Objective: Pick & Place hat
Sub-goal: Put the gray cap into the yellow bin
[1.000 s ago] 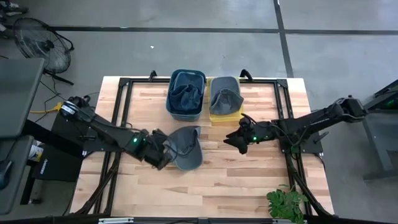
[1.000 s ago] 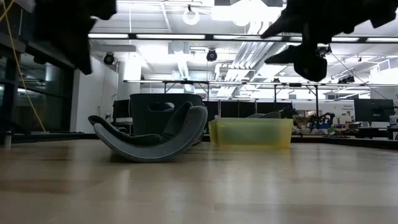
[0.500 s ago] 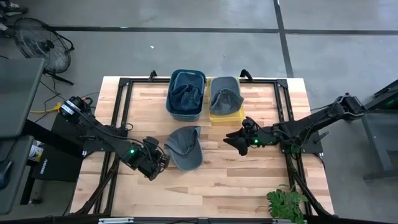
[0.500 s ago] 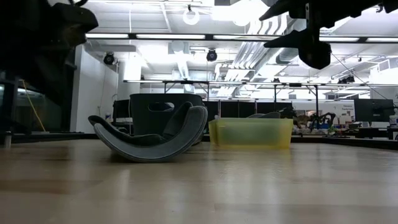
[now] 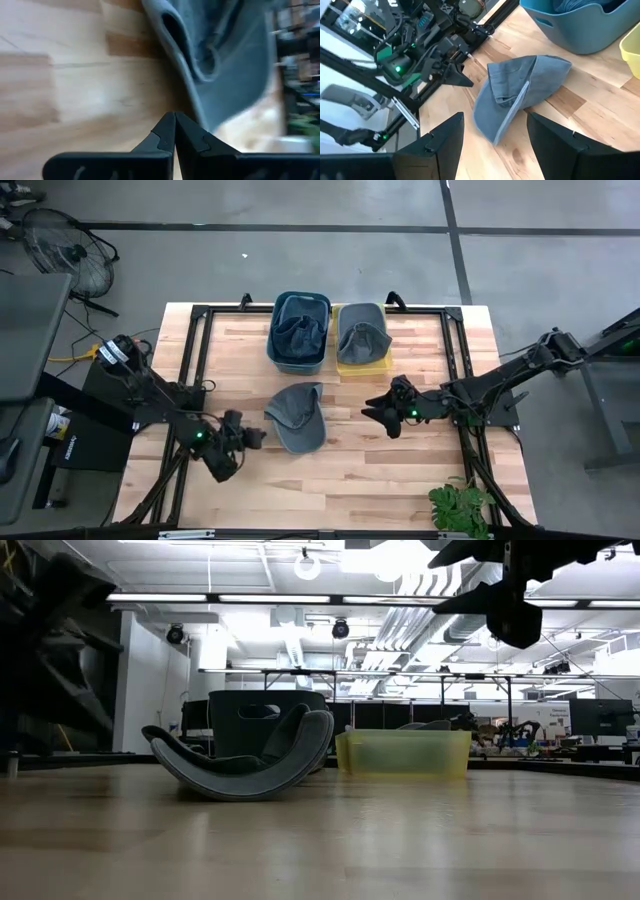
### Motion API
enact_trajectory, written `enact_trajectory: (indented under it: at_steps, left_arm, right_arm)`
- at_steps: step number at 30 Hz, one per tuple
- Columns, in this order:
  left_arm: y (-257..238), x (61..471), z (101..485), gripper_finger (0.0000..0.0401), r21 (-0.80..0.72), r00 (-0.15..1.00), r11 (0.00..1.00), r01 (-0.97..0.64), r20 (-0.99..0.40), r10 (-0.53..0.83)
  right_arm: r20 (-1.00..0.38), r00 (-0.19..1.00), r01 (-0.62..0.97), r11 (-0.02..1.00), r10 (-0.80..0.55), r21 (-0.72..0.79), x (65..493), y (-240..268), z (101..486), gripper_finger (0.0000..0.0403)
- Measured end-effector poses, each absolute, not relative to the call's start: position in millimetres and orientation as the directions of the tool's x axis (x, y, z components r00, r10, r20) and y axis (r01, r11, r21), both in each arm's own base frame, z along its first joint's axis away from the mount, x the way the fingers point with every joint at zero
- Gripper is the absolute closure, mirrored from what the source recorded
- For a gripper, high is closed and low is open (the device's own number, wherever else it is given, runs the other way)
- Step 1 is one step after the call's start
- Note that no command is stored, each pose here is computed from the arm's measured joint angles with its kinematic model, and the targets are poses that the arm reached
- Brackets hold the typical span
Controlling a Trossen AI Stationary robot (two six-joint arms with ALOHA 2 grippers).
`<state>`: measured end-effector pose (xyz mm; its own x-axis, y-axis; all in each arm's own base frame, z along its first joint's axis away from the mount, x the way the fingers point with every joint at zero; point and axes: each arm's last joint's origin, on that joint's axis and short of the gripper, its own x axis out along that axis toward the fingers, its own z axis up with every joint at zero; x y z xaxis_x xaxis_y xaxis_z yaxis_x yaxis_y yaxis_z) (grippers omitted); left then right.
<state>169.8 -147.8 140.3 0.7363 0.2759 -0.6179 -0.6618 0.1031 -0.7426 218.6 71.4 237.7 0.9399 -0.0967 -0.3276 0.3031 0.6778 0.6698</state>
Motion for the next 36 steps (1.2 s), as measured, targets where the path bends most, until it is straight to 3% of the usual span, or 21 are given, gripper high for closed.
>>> enact_trajectory:
  at_steps: [5,15,18,28,32,36]
  left_arm:
    - [-151,168,137,0.0401,-0.846,0.822,0.049,-0.53,-0.499,0.275]
    - [-141,177,134,0.0394,-0.823,0.795,0.034,-0.567,-0.535,0.286]
    - [-139,181,134,0.0361,-0.811,0.789,0.031,-0.584,-0.557,0.26]
    - [-124,197,134,0.0183,-0.777,0.756,-0.019,-0.629,-0.617,0.22]
    - [-114,205,133,0.0146,-0.78,0.754,-0.026,-0.625,-0.612,0.238]
    - [-107,214,135,0.0143,-0.778,0.759,-0.033,-0.627,-0.62,0.198]
  right_arm:
    - [-0.338,0.938,0.29,0.707,-0.075,0.645,218,72,237,0.0192]
    - [-0.355,0.933,0.277,0.756,-0.064,0.593,218,72,235,0.0192]
    - [-0.357,0.932,0.275,0.761,-0.062,0.588,218,72,235,0.0192]
    - [-0.366,0.93,0.27,0.758,-0.044,0.594,218,72,234,0.0192]
    - [-0.368,0.929,0.271,0.757,-0.045,0.594,217,72,234,0.0192]
    - [-0.368,0.929,0.272,0.757,-0.045,0.595,217,72,234,0.0192]
